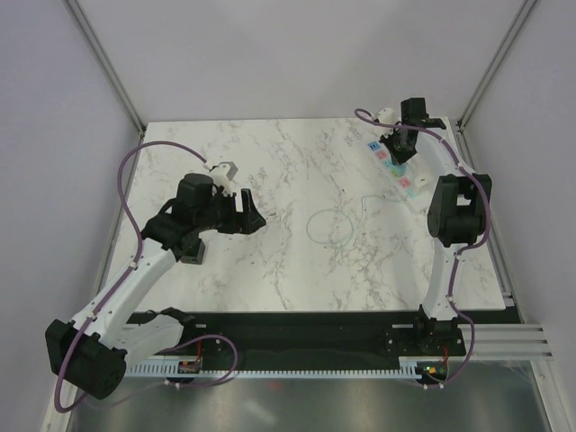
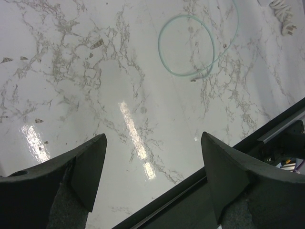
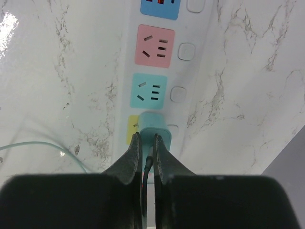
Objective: Insert the plug
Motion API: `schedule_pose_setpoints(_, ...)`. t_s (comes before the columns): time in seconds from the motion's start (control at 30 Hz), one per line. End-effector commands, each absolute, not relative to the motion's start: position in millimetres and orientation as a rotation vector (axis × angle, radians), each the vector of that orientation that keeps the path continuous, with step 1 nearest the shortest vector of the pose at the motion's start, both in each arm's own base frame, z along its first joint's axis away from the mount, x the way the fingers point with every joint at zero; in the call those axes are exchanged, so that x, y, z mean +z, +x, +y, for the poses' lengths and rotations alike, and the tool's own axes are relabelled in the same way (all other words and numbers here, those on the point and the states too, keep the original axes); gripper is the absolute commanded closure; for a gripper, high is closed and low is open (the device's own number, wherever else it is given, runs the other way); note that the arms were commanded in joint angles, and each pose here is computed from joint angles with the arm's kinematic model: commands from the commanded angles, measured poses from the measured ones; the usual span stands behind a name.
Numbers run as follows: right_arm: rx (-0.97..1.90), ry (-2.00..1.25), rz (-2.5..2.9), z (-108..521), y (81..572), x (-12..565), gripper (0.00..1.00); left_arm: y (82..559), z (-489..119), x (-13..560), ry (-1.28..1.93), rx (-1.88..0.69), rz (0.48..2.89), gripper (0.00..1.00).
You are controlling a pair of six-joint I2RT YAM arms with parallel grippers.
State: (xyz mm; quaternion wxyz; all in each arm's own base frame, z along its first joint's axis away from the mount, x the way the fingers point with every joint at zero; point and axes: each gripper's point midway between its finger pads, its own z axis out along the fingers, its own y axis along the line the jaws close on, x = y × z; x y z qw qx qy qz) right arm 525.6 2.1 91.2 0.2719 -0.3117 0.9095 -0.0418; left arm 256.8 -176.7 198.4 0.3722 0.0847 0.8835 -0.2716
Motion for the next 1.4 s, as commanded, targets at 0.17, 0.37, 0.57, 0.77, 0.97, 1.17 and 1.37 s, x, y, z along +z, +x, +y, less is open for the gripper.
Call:
schedule_pose_setpoints(0.17, 0.077, -0.752, 2.696, -26.2, 472.7, 17.9, 0.97, 264.2, -176.6, 202.6, 0.239, -0.676, 2.222, 0.13)
schedule_pose_setpoints(0.37, 0.156, -0.67, 2.621, -33.7, 487.8, 35.9, 0.9, 263.5, -178.7, 201.2, 0.233, -0.689, 2.233, 0.13)
schedule_pose_setpoints(0.57, 0.19, -0.637, 2.658, -40.2, 478.0, 18.7, 0.91, 263.2, -179.5, 199.1, 0.225, -0.696, 2.24, 0.13)
schedule_pose_setpoints(0.77, 0.301, -0.487, 2.661, -50.1, 473.3, 15.0, 0.91, 262.7, -183.6, 198.6, 0.24, -0.72, 2.248, 0.13)
schedule_pose_setpoints(0.97, 0.362, -0.378, 2.655, -62.6, 473.9, 7.8, 0.91, 262.9, -190.2, 200.6, 0.231, -0.767, 2.264, 0.14)
schedule_pose_setpoints(1.17, 0.37, -0.371, 2.682, -61.2, 476.3, -7.2, 0.91, 259.3, -187.5, 204.2, 0.191, -0.773, 2.252, 0.13)
schedule_pose_setpoints(1.37, 0.28, -0.391, 2.762, -62.8, 472.5, -28.8, 0.91, 255.9, -181.9, 208.7, 0.184, -0.747, 2.241, 0.13)
